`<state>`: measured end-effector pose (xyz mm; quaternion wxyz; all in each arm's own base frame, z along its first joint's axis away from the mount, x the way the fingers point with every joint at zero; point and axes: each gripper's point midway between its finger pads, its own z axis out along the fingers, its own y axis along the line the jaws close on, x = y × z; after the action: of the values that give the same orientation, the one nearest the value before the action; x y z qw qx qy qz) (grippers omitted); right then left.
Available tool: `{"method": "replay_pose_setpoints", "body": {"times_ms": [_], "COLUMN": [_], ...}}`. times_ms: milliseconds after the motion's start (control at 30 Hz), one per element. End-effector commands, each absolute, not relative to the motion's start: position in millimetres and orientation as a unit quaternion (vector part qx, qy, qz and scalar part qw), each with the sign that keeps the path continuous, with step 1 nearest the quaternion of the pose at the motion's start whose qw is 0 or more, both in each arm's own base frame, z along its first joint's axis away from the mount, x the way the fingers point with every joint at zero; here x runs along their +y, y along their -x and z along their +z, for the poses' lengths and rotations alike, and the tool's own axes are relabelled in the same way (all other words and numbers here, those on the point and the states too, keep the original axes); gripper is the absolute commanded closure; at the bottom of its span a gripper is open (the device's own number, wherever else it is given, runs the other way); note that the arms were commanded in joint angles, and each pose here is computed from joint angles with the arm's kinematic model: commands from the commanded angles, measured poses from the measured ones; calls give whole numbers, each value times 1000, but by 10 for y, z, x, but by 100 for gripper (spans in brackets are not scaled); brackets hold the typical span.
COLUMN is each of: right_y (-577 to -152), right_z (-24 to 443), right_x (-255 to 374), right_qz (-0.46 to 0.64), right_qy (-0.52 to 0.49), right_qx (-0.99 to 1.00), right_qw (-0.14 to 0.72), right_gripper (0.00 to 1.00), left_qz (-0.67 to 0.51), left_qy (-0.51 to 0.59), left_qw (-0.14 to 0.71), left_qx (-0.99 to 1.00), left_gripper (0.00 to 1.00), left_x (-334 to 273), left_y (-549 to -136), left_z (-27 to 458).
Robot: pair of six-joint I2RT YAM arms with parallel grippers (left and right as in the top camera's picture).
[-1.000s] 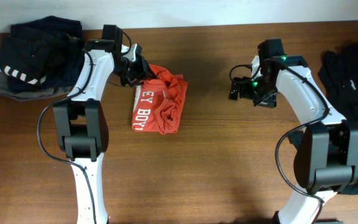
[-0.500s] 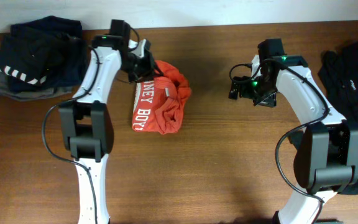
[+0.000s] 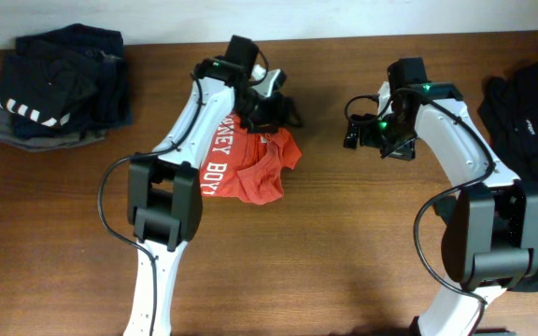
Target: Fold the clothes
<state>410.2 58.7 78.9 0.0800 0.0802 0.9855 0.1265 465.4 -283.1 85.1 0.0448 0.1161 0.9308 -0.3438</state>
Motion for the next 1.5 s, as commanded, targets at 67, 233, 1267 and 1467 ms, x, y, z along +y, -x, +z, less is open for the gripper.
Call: {"method": "replay_pose_setpoints", "body": {"times_ms": [67, 233, 1267, 1467], "right_y": [-4133, -4134, -4716, -5001], "right_z": [861, 861, 583, 489], "right_x": [615, 615, 2777, 2281], "right_qz": [129, 130, 325, 277], "right_qy": [-78, -78, 82, 65], "right_qx": [984, 984, 919, 928], "right_qw": [90, 90, 209, 242], "right_gripper": [1, 1, 96, 96], "left_qz": [-296, -183, -119, -119], "left_qy": [-168, -129, 115, 111], "left_qw": [114, 143, 111, 109], "left_qx": [934, 964, 980, 981], "left_gripper": [1, 1, 1, 1], "left_x": [-2694, -2117, -290, -331], "left_y": [-4824, -4970, -4930, -4922], "left_z": [1288, 1542, 1858, 1857]}}
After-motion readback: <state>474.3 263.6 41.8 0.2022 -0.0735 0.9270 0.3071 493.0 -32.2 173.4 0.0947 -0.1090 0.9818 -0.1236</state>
